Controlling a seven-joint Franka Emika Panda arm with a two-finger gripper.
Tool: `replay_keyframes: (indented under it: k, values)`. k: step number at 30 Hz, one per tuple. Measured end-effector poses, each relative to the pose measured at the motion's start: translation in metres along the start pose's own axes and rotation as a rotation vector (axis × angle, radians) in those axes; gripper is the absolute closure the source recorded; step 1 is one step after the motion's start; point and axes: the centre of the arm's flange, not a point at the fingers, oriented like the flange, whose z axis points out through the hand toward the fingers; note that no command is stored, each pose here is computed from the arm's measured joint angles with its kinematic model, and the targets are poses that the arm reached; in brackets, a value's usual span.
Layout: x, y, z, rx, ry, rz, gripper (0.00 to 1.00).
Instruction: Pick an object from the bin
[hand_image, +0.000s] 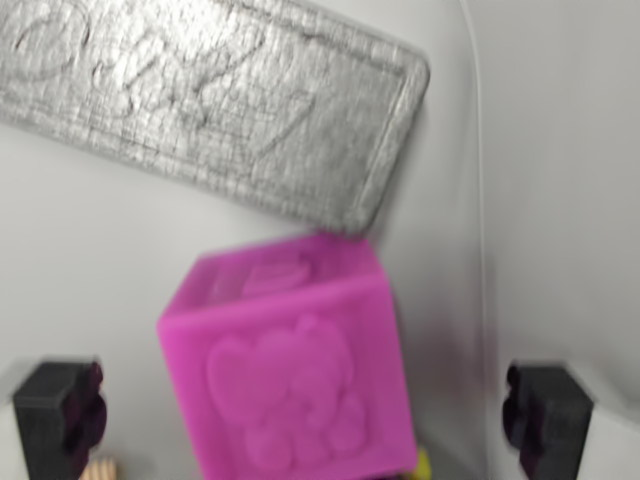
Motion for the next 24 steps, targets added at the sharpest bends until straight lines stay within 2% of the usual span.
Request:
replay_keyframes:
  k: [1,2,23,24]
  values:
    - [0.0000,0.0000,0.0000,0.0000,0.0000,0.000,0.00]
    - [0.0000,0.0000,0.0000,0.0000,0.0000,0.000,1.00]
    - [0.0000,0.0000,0.0000,0.0000,0.0000,0.000,1.00]
    - [0.0022,0.0009,-0.0057,-0.0038,0.0099,0.000,1.00]
